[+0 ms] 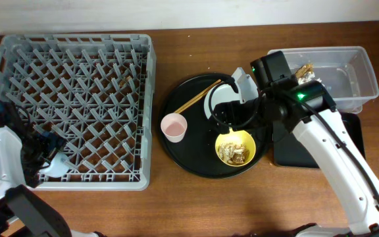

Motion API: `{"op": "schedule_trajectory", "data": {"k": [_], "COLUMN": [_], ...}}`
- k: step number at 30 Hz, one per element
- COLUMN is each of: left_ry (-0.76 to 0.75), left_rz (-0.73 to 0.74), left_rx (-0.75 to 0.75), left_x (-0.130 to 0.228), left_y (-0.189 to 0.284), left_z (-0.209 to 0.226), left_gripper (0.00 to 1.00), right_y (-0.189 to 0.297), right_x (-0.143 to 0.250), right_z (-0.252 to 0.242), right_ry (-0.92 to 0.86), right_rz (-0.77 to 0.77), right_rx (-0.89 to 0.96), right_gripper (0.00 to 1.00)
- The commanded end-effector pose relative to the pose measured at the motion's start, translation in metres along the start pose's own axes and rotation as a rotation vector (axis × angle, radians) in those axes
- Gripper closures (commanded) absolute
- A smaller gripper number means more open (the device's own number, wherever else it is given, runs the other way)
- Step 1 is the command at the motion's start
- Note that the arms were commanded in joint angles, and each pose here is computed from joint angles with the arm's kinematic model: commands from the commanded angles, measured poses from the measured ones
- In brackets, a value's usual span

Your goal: Sort waste into correct bins and load items into the dishwasher rack

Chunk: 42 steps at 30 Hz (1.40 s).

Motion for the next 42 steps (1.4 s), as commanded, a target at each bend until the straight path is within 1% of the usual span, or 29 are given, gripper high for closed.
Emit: {"op": "schedule_trajectory", "data": {"k": [1,2,4,6,7,8,9,10,11,12,14,16,18,19,21,23,26,28,29,30,32,34,36,37,38,39,40,41,42], "left_ry": [-0.187,-0.276,-0.542,-0.785,-0.856,-0.914,-0.983,-1.011,-1.030,-1.051,-1.082,-1.105,-1.130,-1.143,-1.206,-1.316,-1.416,-1.486,-1.497,-1.508,-1.521,-1.554,-1.554,-1.554,-1.556,-1.556,-1.516,-1.458,-1.362], "left_rz": [-0.056,-0.103,-0.215,-0.228,-0.208,-0.190,-0.174,-0.164,-0.152,-0.138,-0.109,-0.107,-0.106,-0.085,-0.009,0.076,0.105,0.113,0.111,0.104,0.087,0.043,0.043,0.042,0.040,0.036,0.030,-0.010,-0.092], "left_rx": [0.248,0.315,0.489,0.758,0.877,0.994,1.126,1.180,1.197,1.206,1.293,1.488,1.641,1.693,1.754,1.780,1.808,1.830,1.835,1.839,1.844,1.859,1.859,1.859,1.860,1.853,1.738,1.557,1.323], "left_x": [-0.006,-0.005,0.015,0.056,0.073,0.089,0.107,0.116,0.122,0.129,0.143,0.152,0.158,0.165,0.191,0.228,0.253,0.269,0.271,0.271,0.271,0.269,0.269,0.269,0.269,0.269,0.264,0.252,0.228], "left_y": [0.040,0.060,0.106,0.138,0.150,0.162,0.177,0.184,0.186,0.187,0.197,0.224,0.246,0.253,0.259,0.261,0.264,0.266,0.266,0.267,0.267,0.270,0.270,0.270,0.270,0.269,0.257,0.237,0.214], "left_z": [-0.040,-0.055,-0.101,-0.146,-0.161,-0.173,-0.185,-0.189,-0.193,-0.196,-0.203,-0.207,-0.207,-0.207,-0.214,-0.223,-0.229,-0.232,-0.233,-0.233,-0.234,-0.237,-0.237,-0.237,-0.237,-0.237,-0.246,-0.256,-0.260], "left_gripper": [0.01,0.01,0.01,0.01,0.01,0.01,0.01,0.01,0.01,0.01,0.01,0.01,0.01,0.01,0.03,0.05,0.06,0.11,0.17,0.17,0.17,0.19,0.25,0.36,0.43,0.43,0.43,0.43,0.43], "right_y": [-0.037,-0.061,-0.105,-0.150,-0.164,-0.178,-0.192,-0.199,-0.205,-0.204,-0.163,-0.080,0.011,0.047,0.076,0.075,0.075,0.076,0.074,0.073,0.069,0.049,0.049,0.048,0.047,0.047,0.051,0.058,0.069], "right_x": [0.005,0.004,-0.010,-0.024,-0.032,-0.040,-0.039,-0.038,-0.036,-0.034,-0.040,-0.036,-0.013,-0.007,0.011,0.011,0.007,0.004,0.002,-0.007,-0.009,-0.004,-0.003,-0.003,-0.005,-0.006,-0.013,-0.024,-0.036], "right_z": [-0.001,0.002,0.001,-0.001,-0.005,-0.012,-0.020,-0.025,-0.030,-0.030,-0.021,0.030,0.085,0.096,0.115,0.115,0.117,0.118,0.118,0.121,0.131,0.142,0.144,0.144,0.143,0.142,0.136,0.125,0.107], "right_ry": [0.059,0.101,0.166,0.169,0.169,0.136,0.112,0.102,0.097,0.095,0.076,0.227,0.443,0.492,0.601,0.600,0.619,0.638,0.611,0.532,0.521,0.517,0.524,0.524,0.522,0.520,0.508,0.485,0.434], "right_rz": [0.054,0.068,0.027,0.011,-0.005,-0.027,-0.016,-0.001,0.013,0.020,0.002,0.033,0.019,-0.032,-0.033,-0.029,-0.047,-0.066,-0.063,-0.050,-0.041,-0.025,-0.023,-0.025,-0.032,-0.039,-0.061,-0.098,-0.136], "right_rx": [0.109,0.143,0.224,0.218,0.220,0.238,0.252,0.262,0.272,0.275,0.268,-0.036,-0.479,-0.584,-0.756,-0.760,-0.763,-0.763,-0.754,-0.762,-0.780,-0.730,-0.733,-0.730,-0.718,-0.712,-0.702,-0.687,-0.659], "right_gripper": [0.12,0.12,0.20,0.26,0.27,0.36,0.60,0.68,0.80,0.96,0.96,0.96,0.96,0.96,0.96,0.96,0.96,0.96,0.96,0.96,0.96,0.96,0.96,0.96,0.90,0.56,0.47,0.44,0.43]}}
Point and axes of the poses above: each gripper's point midway between its finger pads, its own y axis back along the fingers, its own z axis along the line the jaws close on, x = y × z, the point moved 2 cm from there along y, back along the fingers, and after that the axes turned 15 degrees about -y, right-handed, at the moved point
